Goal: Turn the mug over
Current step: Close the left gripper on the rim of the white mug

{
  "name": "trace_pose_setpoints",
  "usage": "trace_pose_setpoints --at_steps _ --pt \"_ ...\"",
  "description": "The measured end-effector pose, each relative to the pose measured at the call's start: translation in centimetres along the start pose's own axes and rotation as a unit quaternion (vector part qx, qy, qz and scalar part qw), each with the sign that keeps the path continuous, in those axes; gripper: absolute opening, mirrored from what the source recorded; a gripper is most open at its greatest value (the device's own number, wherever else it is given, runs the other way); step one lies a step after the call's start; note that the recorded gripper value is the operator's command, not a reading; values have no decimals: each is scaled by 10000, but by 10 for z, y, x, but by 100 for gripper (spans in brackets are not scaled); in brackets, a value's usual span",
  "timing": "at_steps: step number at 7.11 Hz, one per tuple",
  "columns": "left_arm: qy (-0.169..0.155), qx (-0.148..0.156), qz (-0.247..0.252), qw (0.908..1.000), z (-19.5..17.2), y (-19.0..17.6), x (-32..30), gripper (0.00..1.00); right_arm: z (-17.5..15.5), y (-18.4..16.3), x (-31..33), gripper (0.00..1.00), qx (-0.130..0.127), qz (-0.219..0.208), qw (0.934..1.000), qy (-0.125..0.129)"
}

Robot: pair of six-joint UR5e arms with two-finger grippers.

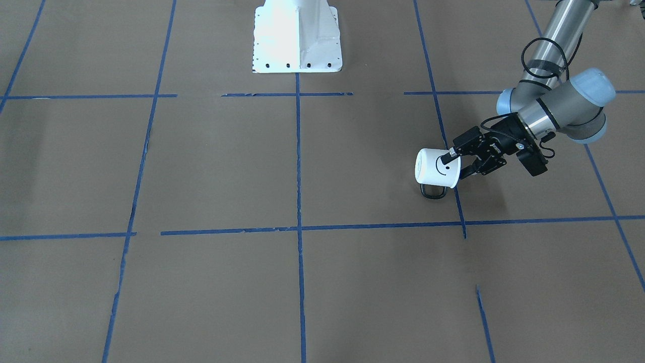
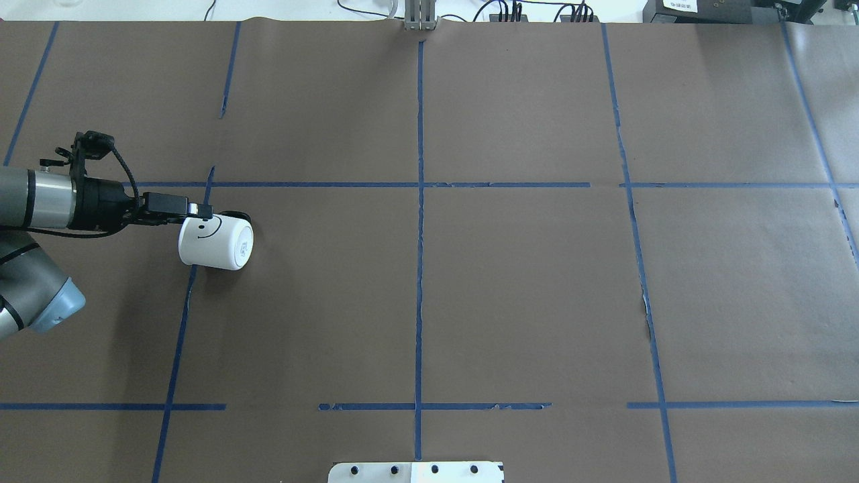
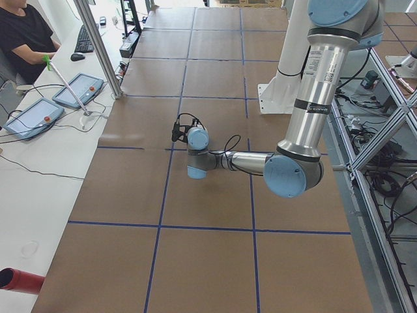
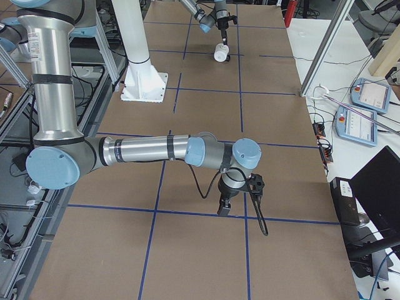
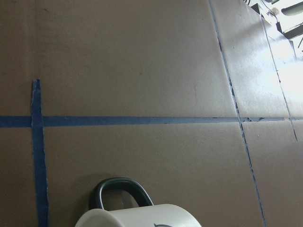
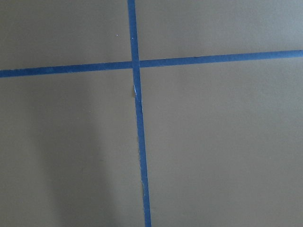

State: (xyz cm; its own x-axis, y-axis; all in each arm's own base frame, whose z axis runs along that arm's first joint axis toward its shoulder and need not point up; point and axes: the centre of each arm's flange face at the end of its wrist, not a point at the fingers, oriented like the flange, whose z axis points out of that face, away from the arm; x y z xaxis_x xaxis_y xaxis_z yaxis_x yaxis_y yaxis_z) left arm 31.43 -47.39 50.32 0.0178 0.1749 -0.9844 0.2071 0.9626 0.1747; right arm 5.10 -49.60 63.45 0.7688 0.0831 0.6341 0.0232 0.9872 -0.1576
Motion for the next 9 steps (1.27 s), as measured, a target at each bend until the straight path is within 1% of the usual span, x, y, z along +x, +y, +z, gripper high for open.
trace_pose_setpoints --at_steps 4,5,7,9 --pt "4 -276 -41 9996 -2 10 -5 77 0 0 0 100 0 1 10000 0" --pt "16 -362 -53 9993 -2 12 -5 66 0 0 0 100 0 0 10000 0" --pt "29 -423 -85 9991 -2 14 -4 43 0 0 0 100 0 0 10000 0" --pt "59 -431 -112 9990 -2 14 -1 15 0 0 0 100 0 0 10000 0"
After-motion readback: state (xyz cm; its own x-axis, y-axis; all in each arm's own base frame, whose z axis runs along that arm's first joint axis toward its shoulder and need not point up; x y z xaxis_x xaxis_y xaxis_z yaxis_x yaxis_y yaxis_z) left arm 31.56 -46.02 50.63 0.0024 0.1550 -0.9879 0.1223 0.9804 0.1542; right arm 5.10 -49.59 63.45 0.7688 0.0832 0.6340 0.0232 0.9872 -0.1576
